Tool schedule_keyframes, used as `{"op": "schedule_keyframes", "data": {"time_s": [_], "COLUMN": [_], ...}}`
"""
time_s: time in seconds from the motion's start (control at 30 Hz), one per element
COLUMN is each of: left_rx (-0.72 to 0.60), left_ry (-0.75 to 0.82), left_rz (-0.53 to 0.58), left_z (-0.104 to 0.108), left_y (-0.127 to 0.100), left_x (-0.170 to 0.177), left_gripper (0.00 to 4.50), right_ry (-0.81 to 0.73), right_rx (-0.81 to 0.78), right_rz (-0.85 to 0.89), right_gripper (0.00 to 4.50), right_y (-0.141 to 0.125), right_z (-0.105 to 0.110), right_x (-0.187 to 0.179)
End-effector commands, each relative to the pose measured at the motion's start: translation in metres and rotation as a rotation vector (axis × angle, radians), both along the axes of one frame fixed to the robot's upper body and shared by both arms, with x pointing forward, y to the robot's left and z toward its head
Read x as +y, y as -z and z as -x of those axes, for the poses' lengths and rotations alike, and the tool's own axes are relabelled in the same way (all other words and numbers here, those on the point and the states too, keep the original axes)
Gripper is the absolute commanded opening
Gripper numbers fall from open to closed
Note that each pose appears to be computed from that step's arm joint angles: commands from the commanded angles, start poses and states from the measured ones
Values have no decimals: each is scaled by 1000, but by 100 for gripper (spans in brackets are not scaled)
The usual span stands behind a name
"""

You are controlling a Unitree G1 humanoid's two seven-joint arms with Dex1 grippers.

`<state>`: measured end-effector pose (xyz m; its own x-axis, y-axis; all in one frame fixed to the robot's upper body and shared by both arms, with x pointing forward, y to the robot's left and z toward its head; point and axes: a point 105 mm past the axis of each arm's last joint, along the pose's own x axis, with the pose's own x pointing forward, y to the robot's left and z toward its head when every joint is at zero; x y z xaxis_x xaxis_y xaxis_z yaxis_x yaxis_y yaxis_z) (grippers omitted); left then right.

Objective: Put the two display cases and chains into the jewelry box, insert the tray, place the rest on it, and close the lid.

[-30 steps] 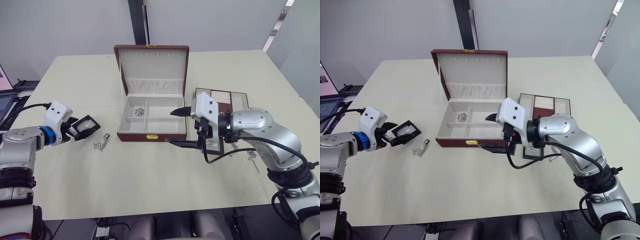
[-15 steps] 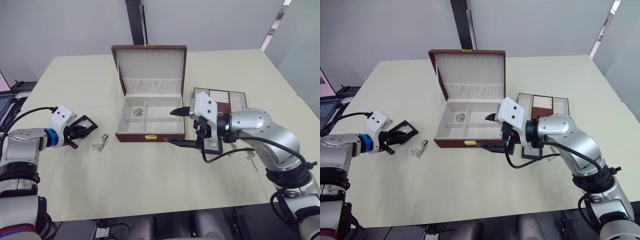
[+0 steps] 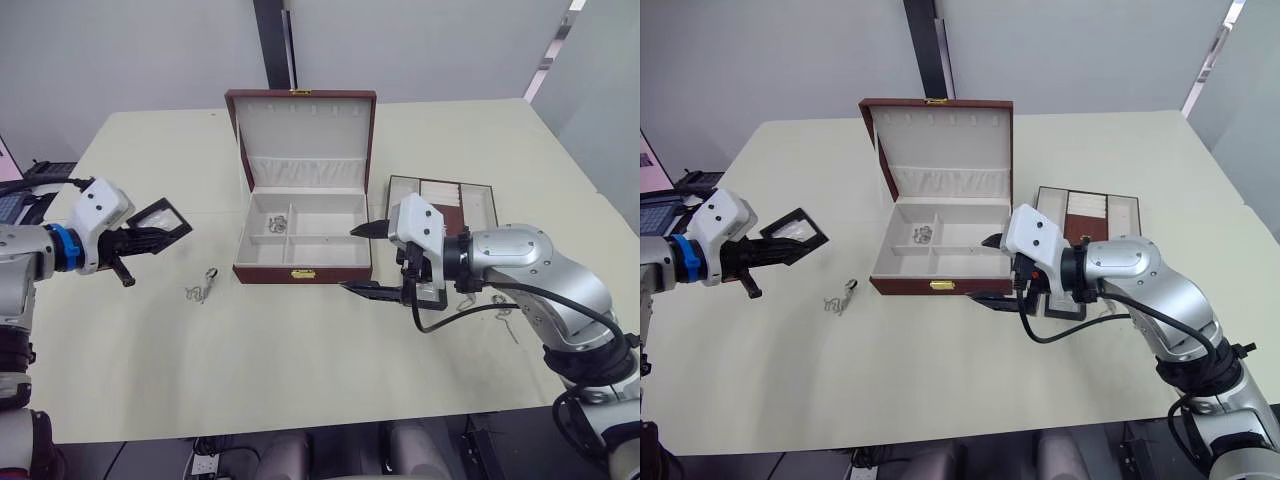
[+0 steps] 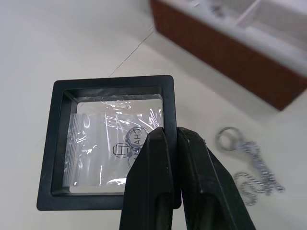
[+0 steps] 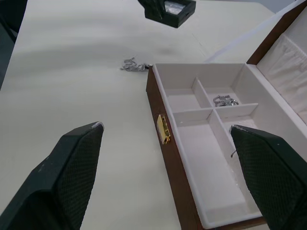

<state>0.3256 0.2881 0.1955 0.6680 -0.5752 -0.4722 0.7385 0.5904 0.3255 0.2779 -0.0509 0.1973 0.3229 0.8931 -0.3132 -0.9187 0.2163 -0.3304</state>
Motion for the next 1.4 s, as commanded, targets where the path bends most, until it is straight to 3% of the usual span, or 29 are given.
{"op": "schedule_keyframes", "data": {"time_s": [0.03, 0.17, 0.27, 0.4, 0.67, 1.13, 1.17, 1.4], "left_rx": [-15, -30, -75, -120, -152, -168, -168, -218], "left_ry": [197, 321, 385, 437, 430, 466, 467, 490], "left_rz": [26, 26, 37, -65, -118, -227, -225, -182], "left_z": [8, 2, -17, -43, -85, -97, -97, -97], "left_y": [-23, -29, -33, -22, 0, 23, 23, 4], "left_x": [-54, -97, -125, -140, -160, -175, -176, -183], "left_gripper": [7, 7, 7, 7, 7, 7, 64, 272], "right_ry": [29, 66, 125, 207, 260, 302, 305, 311], "right_rx": [-66, -67, -76, -68, -51, -43, -43, -42], "right_rz": [-17, -21, -10, -8, -22, -27, -28, -27], "right_gripper": [450, 450, 450, 450, 450, 450, 450, 450], "right_y": [-14, -14, -13, -11, -8, -7, -7, -8], "right_z": [3, 1, -5, -12, -14, -15, -15, -17], "right_x": [-8, -12, -15, -18, -13, -14, -14, -15]}}
